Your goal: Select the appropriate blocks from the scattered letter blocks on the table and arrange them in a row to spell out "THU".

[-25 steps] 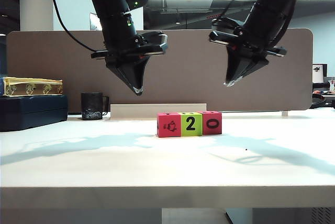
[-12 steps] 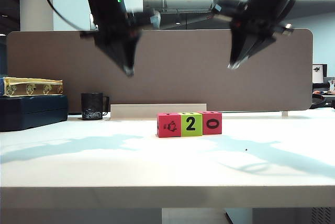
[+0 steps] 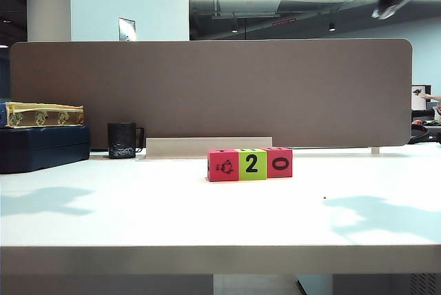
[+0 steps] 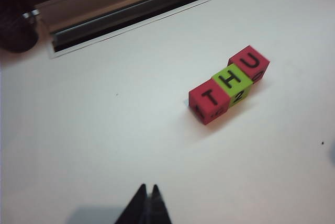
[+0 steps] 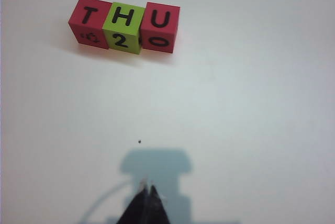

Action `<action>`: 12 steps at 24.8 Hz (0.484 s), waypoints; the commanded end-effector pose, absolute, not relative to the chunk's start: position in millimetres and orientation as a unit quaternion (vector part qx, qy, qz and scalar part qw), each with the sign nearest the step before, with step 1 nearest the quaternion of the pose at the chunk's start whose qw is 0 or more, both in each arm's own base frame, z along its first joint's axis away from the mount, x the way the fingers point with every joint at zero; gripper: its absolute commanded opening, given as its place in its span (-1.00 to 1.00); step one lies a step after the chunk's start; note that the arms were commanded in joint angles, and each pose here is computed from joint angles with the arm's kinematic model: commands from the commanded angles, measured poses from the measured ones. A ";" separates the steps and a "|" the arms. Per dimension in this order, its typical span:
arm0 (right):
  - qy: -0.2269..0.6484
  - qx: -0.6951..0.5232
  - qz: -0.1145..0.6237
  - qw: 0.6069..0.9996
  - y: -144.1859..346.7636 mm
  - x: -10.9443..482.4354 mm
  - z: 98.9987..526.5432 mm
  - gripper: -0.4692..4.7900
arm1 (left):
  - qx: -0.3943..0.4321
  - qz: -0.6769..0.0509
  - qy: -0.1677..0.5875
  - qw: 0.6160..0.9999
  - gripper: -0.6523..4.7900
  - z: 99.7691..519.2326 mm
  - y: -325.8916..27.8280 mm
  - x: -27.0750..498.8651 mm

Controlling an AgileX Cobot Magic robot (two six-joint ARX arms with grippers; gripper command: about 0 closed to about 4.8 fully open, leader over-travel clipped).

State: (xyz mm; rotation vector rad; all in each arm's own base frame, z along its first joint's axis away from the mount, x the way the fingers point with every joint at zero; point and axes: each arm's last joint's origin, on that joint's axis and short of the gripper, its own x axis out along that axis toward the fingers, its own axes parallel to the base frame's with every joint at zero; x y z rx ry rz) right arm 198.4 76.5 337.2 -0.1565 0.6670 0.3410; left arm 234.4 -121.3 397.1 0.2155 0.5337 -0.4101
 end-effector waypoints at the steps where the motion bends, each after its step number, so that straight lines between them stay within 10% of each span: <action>1: 0.293 -0.071 0.154 0.941 67.2 176.6 322.8 -0.84 | 0.107 -0.176 0.249 0.946 -0.78 383.3 -108.9 212.5; 12: 0.223 0.014 0.085 0.971 37.9 127.3 229.5 -0.84 | 0.088 -0.104 0.221 0.966 -0.78 279.0 -65.7 139.9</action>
